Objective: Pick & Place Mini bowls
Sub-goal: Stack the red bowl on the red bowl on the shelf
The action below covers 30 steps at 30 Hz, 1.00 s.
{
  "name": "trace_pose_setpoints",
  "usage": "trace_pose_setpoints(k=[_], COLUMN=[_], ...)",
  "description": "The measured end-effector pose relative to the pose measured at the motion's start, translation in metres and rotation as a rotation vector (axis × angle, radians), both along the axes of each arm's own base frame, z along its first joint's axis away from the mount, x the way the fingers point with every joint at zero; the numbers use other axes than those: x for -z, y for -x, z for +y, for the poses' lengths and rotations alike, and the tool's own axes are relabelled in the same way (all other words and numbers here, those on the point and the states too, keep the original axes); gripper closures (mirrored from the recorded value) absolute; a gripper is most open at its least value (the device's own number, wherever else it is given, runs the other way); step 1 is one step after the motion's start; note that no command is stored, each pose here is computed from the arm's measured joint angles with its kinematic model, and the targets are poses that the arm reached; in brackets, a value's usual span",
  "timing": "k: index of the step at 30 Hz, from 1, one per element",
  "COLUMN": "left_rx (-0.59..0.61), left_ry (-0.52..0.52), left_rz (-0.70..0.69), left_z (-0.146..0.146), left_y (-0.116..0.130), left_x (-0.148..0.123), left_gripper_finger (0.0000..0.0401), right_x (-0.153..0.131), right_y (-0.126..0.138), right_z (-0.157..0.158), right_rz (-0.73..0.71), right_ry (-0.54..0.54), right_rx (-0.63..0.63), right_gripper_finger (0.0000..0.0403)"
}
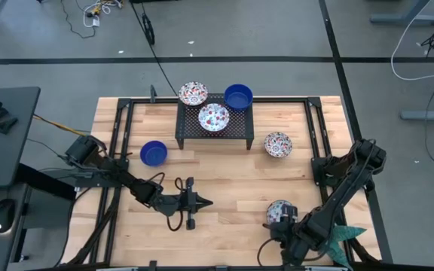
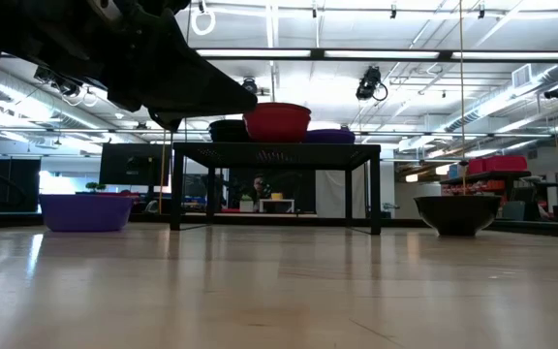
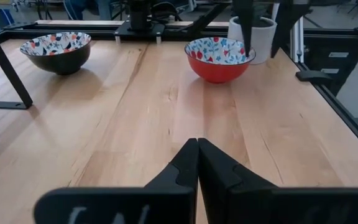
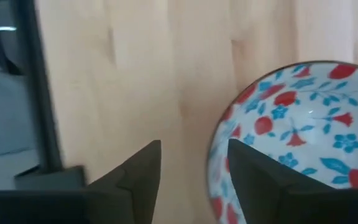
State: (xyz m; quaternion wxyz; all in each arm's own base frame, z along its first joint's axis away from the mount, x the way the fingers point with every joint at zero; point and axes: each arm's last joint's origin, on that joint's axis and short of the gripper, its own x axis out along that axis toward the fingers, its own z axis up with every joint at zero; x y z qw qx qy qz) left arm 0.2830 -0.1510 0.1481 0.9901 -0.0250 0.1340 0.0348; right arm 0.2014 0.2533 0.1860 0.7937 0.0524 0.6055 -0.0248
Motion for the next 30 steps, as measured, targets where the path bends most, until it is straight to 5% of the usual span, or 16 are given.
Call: trace_pose_setpoints(k=[11,19,25,30], left_rx=[0.000,0.000,0.018,0.065], left_ry=[0.000,0.000,-0.047,-0.124], left_rz=[0.000,0.000,-0.031,-0.165], left_z=[0.000,0.000,-0.001,-0.008], left_y=[0.000,0.000,-0.001,-0.003], left_x=[0.000,0.000,-0.004,-0.024], left_gripper_finger=[0.0387,0.0387,0.0387,0.0355], right_x=[0.013,0.013,0.009,-0.002], right_y=[0.005,0.002,-0.032,-0.075], right_z=[-0.008,-0.010,-0.024,-0.034], right_rz=[-0.004,-0.045,-0.210,-0.412], right_ry=[0.057,0.099,0.133,0.091], right_rx=[0.010,-0.002,-0.043,-0.222], right_gripper_finger=[0.0285,0.0378,0.0387,0.0396])
